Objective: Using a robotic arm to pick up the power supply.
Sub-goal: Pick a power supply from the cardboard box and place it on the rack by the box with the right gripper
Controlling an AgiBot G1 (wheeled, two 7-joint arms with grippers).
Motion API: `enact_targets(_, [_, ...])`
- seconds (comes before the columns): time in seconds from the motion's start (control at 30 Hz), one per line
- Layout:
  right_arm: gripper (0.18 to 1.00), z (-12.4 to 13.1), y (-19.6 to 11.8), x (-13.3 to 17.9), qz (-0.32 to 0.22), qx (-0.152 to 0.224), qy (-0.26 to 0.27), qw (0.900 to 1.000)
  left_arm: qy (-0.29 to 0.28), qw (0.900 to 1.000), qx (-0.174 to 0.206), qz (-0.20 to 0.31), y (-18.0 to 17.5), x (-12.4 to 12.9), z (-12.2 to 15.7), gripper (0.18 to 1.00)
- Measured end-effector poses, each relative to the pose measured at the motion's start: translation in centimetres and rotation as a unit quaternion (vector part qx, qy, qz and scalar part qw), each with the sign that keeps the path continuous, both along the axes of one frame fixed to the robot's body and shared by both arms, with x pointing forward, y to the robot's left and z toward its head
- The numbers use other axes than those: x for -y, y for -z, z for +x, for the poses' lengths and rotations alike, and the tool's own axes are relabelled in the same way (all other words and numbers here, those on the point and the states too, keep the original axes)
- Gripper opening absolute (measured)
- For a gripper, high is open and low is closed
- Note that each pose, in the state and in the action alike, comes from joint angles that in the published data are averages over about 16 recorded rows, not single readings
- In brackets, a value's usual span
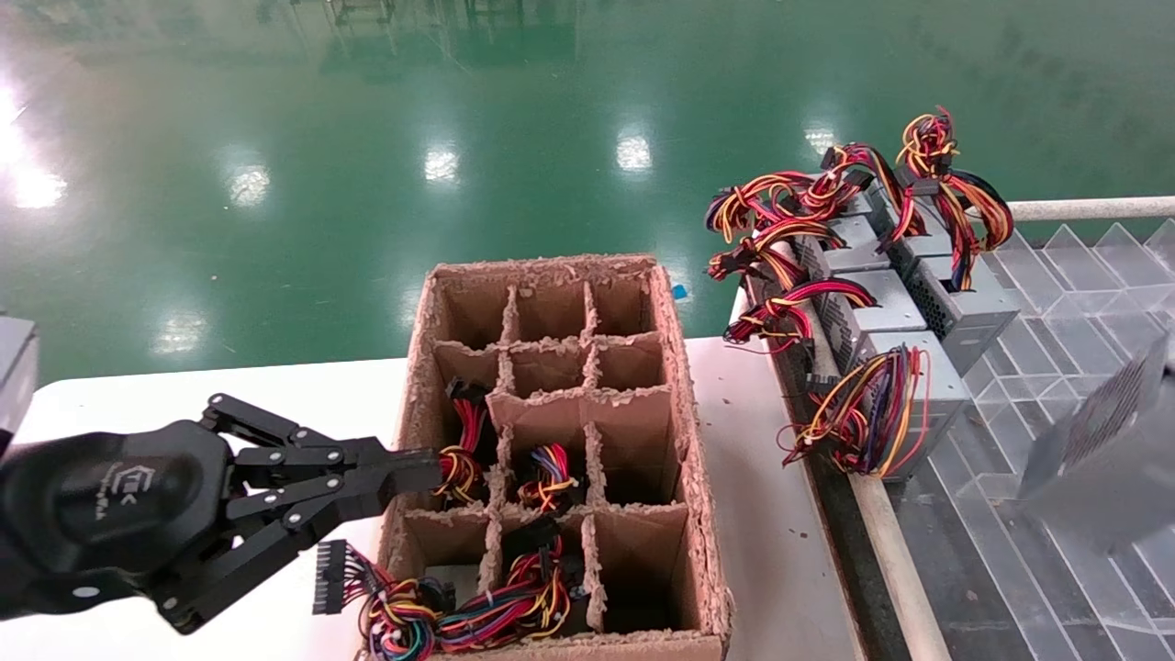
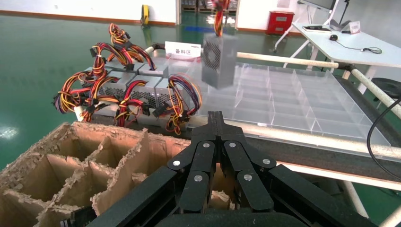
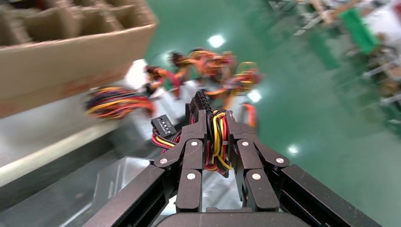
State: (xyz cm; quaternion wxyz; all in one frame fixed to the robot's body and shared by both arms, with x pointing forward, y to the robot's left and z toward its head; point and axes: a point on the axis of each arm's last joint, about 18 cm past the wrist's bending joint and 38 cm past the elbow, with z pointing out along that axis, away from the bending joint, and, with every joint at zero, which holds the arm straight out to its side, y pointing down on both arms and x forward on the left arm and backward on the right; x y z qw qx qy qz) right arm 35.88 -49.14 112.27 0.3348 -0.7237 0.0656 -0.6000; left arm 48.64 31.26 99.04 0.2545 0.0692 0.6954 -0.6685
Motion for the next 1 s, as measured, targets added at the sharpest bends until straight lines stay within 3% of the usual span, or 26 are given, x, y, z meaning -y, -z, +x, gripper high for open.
enact_targets(0.27, [0.249, 2.7, 2.6, -1.6, -0.007, -0.036, -0.042, 0.998, 0.000, 1.0000, 0.000, 0.000, 0.0, 0.0, 0.0, 0.191])
enact_targets(1.0, [0.242, 9.1, 6.8, -3.6, 0.026, -0.048, -0.073, 0.996, 0.000, 1.0000, 0.000, 0.000, 0.0, 0.0, 0.0, 0.191])
